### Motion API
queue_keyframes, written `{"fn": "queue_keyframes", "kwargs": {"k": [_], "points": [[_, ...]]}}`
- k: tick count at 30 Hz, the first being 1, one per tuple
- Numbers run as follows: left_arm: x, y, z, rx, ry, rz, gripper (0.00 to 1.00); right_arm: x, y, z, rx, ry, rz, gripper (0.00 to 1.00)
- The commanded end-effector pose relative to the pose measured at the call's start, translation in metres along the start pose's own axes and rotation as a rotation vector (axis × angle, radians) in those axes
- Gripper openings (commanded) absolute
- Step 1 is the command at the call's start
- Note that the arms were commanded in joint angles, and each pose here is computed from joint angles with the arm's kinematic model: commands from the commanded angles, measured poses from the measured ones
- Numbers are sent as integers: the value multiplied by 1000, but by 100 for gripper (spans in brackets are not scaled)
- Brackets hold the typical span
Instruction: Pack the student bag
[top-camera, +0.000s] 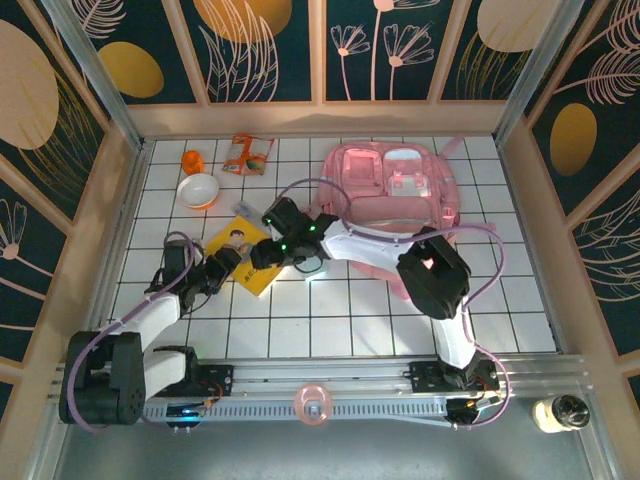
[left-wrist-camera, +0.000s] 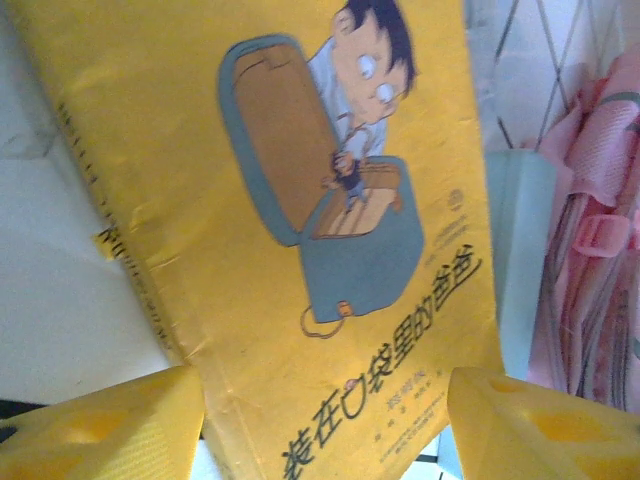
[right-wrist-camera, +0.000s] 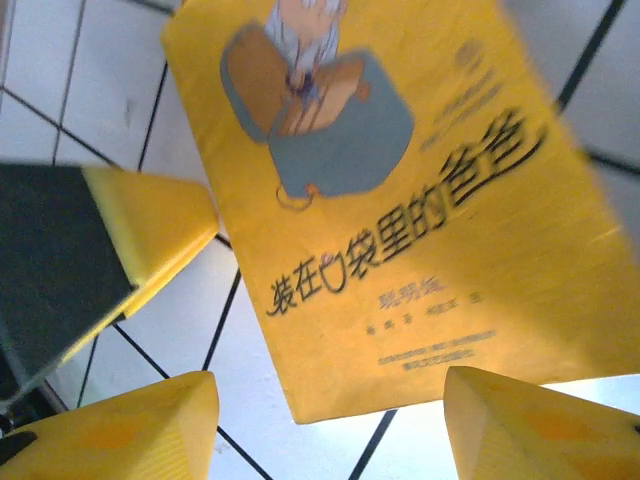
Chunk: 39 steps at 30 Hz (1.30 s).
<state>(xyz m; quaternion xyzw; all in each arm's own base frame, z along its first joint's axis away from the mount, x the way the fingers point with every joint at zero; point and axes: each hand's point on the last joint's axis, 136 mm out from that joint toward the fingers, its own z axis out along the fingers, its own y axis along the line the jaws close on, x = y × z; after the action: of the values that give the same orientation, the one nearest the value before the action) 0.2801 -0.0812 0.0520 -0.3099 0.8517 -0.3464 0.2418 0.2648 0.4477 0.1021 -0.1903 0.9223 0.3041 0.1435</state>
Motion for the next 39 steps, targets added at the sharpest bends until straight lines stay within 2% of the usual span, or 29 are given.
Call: {"fn": "queue_keyframes", "kwargs": {"k": [1,8,12,18,23,27,33,39], "points": [[-4,4,-8,-14,-22,28,65,-19,-25,-3,97,-26,-12,61],[-5,14,-16,18,-32,-9,62,-31,-49,28,237,4,-116,60],[-2,15,-14,25,-9,-18,62,-36,-55,42,265,4,-137,60],[4,18,-7,48,17,-35,60,-16,-68,63,301,79,-139,52],[11,21,-1,70,54,-53,59,21,-50,65,188,171,-66,37],[19,23,1,91,82,-60,59,52,-36,67,100,242,5,31],[24,-4,-6,208,139,-46,57,52,-15,66,-28,220,63,28],[15,-43,-29,307,124,13,59,49,-7,66,-76,218,88,27]]}}
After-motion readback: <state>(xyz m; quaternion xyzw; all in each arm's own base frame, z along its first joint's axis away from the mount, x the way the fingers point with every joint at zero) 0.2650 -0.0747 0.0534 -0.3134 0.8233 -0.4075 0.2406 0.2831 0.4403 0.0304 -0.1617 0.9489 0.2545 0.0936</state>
